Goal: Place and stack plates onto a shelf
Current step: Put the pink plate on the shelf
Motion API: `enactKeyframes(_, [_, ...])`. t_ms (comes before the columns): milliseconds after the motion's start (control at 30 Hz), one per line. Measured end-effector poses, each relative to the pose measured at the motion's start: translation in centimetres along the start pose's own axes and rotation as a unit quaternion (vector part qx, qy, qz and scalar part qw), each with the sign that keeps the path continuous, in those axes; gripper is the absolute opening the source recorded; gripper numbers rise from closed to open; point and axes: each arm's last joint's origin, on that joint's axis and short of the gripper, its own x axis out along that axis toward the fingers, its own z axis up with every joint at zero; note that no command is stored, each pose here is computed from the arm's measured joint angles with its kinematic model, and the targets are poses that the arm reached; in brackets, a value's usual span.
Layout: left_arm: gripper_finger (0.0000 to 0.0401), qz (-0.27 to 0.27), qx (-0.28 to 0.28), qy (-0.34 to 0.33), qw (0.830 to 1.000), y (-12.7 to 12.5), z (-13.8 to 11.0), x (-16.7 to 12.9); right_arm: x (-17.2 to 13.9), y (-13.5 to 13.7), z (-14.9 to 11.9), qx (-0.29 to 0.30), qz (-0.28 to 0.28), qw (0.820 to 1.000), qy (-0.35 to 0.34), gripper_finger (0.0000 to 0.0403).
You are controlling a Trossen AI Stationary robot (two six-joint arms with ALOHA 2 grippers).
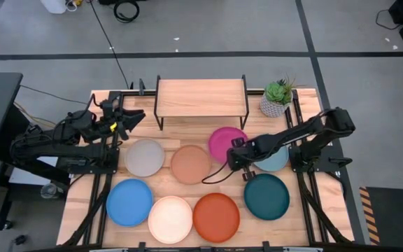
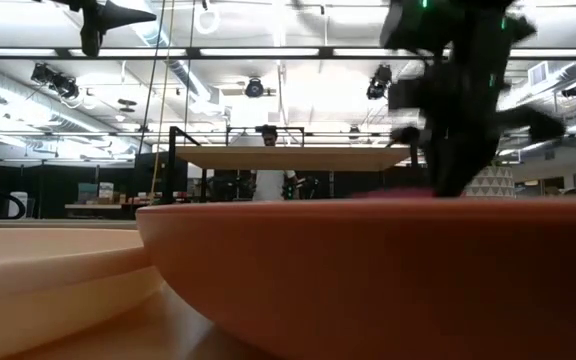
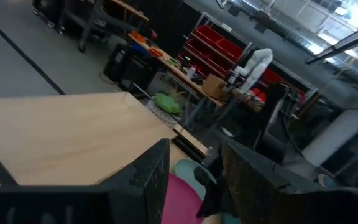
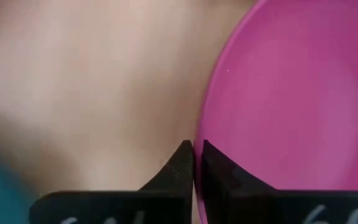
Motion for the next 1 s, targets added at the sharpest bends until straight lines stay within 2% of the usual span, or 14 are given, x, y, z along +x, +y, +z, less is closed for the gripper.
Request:
enactKeyframes(133, [0.0155,-0.009,-0.016,0.006,1.000,-0.1,0.0,0.0,-4.6,0.3,1.2,-0.005,0.052,0.998,-0.041,0.0031])
enactKeyframes(333, [0.0155,-0.006,-0.016,0.004,1.000,0.0,0.0,0.0,-12.8,-0.2,3.1,-0.012,0.069,0.981,-0.178,0.0023])
enactKeyframes(433, [0.0155,-0.006,-0.016,0.003,1.000,0.0,0.0,0.0,-16.8,-0.9,3.6,-0.016,0.012,0.970,-0.243,0.0022])
enactKeyframes(533, [0.0155,-0.005,-0.016,0.002,1.000,0.0,0.0,0.0,-19.2,-1.9,3.7,-0.040,-0.086,0.959,-0.267,0.0029])
enactKeyframes(600, [0.0155,0.004,-0.016,-0.003,1.000,0.0,0.0,0.0,-19.4,-2.9,3.6,-0.056,-0.147,0.955,-0.252,0.0033])
enactKeyframes(667, [0.0155,0.016,-0.014,-0.007,1.000,0.0,-0.1,0.3,-18.7,-4.3,3.7,-0.071,-0.174,0.955,-0.228,0.0035])
enactKeyframes(833, [0.0155,0.028,-0.012,-0.010,0.999,0.0,-0.2,0.7,-15.9,-8.4,3.9,-0.072,-0.201,0.965,-0.156,0.0030])
enactKeyframes(1000, [0.0155,-0.024,-0.010,-0.003,1.000,-0.5,0.0,0.8,-13.0,-11.5,3.7,-0.060,-0.213,0.971,-0.086,0.0027])
